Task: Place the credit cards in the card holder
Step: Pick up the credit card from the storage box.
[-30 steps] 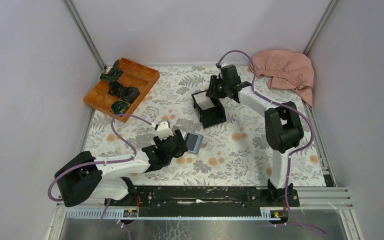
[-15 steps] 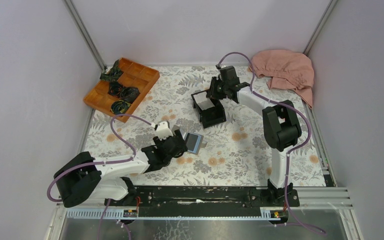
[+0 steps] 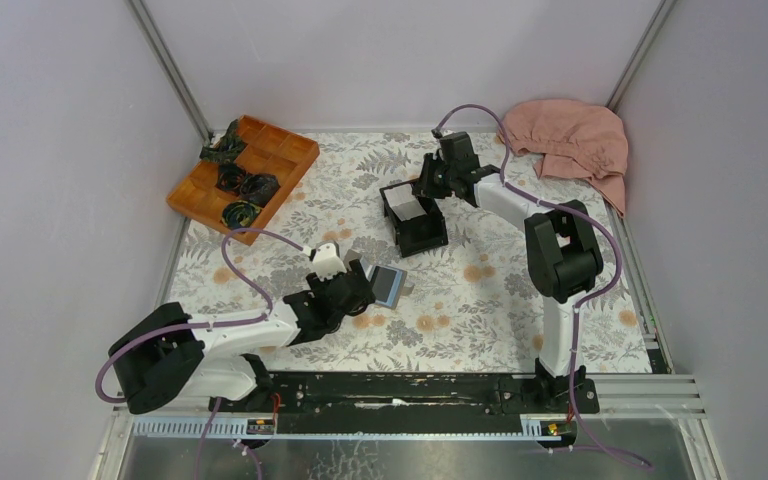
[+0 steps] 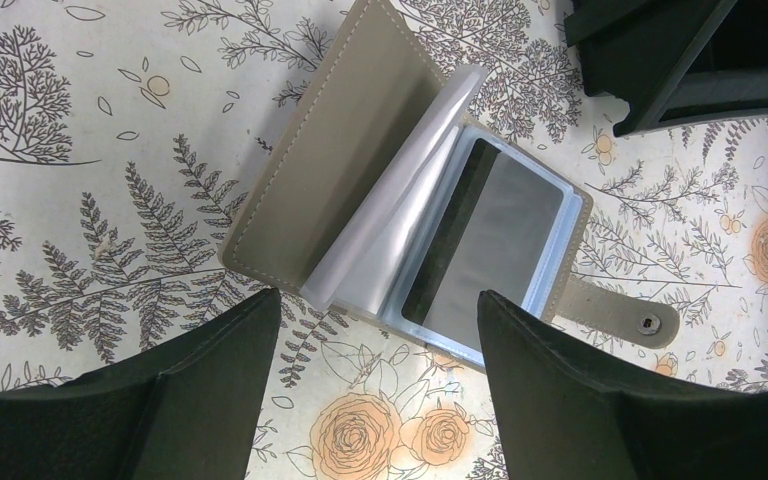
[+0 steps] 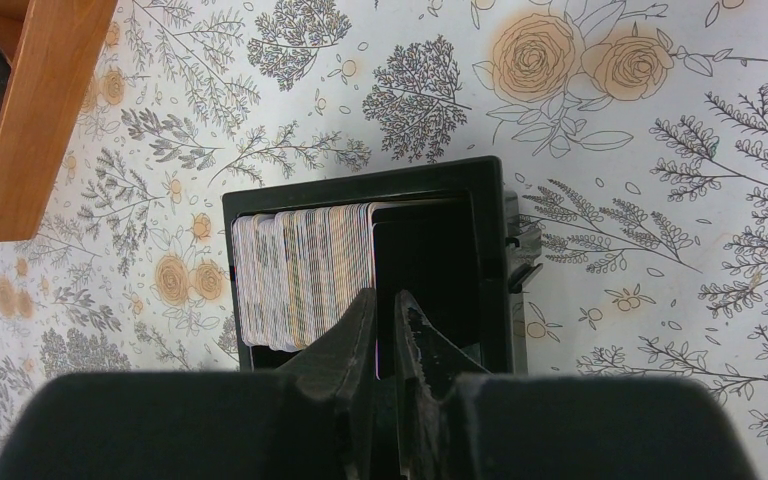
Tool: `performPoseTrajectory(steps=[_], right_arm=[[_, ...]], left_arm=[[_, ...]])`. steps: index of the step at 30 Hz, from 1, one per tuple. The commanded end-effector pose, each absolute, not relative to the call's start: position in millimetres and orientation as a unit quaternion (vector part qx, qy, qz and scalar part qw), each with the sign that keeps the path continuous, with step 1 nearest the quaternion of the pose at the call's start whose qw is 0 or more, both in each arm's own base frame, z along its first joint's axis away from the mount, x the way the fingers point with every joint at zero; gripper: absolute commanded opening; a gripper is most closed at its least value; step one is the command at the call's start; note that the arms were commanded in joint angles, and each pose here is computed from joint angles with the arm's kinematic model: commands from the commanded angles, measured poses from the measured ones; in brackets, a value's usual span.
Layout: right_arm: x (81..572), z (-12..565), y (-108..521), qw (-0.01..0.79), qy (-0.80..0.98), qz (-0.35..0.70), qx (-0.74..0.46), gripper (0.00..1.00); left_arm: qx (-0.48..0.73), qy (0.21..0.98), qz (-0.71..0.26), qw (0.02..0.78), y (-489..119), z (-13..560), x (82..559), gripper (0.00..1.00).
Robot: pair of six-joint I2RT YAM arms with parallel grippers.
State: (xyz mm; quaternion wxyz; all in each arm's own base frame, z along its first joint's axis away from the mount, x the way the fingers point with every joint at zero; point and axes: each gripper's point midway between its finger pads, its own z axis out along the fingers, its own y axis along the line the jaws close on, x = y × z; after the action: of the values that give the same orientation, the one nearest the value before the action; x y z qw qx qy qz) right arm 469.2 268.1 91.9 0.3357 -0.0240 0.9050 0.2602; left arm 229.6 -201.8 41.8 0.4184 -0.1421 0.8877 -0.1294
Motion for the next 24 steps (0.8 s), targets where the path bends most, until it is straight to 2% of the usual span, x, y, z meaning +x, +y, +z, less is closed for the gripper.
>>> performPoseTrajectory(steps=[1,24], right_arm=[[462.2,115.5,276.8,0.345,0.896,0.278,-0.035,0.08],[462.6,139.5,267.5,0.375,0.889,0.259,-0.042,0.03]], left_arm=[[-0.145,0.885,-0.121,0.426,-198.2,42.4,231.0,0.79],[-0.146,0.883,-0.126,0.429,-198.9,45.1,231.3,0.8]])
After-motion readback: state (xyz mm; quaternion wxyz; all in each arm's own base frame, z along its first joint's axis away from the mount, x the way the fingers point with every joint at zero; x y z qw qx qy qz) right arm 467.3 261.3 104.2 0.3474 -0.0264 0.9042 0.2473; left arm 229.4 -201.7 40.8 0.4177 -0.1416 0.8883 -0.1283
